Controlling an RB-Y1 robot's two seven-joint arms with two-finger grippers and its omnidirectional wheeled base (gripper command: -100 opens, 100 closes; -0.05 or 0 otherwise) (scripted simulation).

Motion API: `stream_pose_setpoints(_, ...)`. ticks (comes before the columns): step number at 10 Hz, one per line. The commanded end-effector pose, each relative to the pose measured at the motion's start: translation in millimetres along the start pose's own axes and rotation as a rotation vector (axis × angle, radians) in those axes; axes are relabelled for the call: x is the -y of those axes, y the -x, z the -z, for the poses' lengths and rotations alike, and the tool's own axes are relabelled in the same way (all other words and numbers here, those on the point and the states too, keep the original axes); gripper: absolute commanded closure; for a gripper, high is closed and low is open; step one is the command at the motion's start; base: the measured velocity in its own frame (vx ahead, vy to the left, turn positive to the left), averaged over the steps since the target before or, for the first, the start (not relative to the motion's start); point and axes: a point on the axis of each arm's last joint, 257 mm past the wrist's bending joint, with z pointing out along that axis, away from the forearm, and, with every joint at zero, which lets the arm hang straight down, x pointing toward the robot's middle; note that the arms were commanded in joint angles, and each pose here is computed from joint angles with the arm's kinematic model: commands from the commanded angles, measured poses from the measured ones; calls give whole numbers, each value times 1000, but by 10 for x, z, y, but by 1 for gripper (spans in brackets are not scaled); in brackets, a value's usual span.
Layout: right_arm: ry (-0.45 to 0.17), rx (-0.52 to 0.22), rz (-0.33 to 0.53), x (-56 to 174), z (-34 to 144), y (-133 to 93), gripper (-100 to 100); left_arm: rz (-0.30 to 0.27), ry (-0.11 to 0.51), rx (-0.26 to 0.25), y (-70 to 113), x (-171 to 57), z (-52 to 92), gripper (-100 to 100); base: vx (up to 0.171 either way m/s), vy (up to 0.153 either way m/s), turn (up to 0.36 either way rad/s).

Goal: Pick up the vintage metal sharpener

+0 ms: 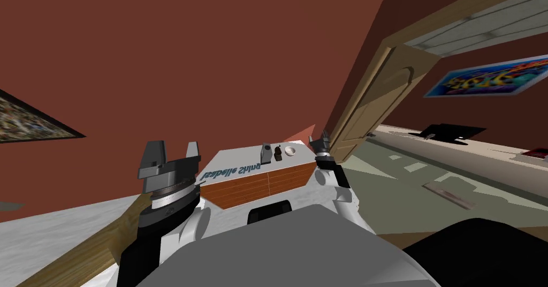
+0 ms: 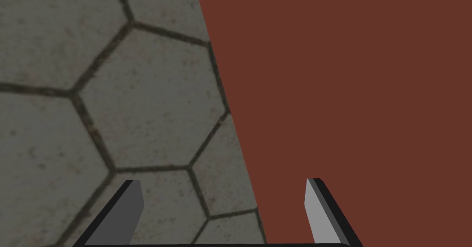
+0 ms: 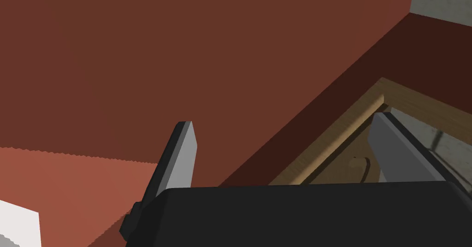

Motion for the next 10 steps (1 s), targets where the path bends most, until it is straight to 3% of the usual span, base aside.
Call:
stream_pose_setpoints(1, -11, 20, -27, 15, -33, 100, -100, 0, 0, 0, 0, 0, 0, 0, 0, -19, 91)
stream_pose_setpoints(2, -29, 55, -64, 59, -102, 289, -100, 0, 0, 0, 0, 0, 0, 0, -3, -18, 223)
stream_pose_setpoints(3, -28, 57, -72, 58, -102, 293, -100, 0, 0, 0, 0, 0, 0, 0, -1, -20, 106)
stream_pose_setpoints(4, -46, 95, -111, 102, -164, 492, -100, 0, 0, 0, 0, 0, 0, 0, 0, -21, 193)
stream_pose_setpoints(5, -45, 97, -122, 102, -164, 496, -100, 0, 0, 0, 0, 0, 0, 0, 1, -21, 107)
stream_pose_setpoints(6, -61, 138, -163, 147, -217, 702, -100, 0, 0, 0, 0, 0, 0, 0, -1, -18, 196)
stream_pose_setpoints(7, -60, 140, -178, 147, -217, 706, -100, 0, 0, 0, 0, 0, 0, 0, 1, -24, 132)
stream_pose_setpoints(8, -75, 183, -223, 195, -260, 917, -100, 0, 0, 0, 0, 0, 0, 0, 4, -25, 212)
stream_pose_setpoints(9, -73, 185, -239, 194, -260, 920, -100, 0, 0, 0, 0, 0, 0, 0, 0, -26, 137)
stream_pose_setpoints(10, -82, 228, -290, 233, -293, 1128, -100, 0, 0, 0, 0, 0, 0, 0, -4, -26, 214)
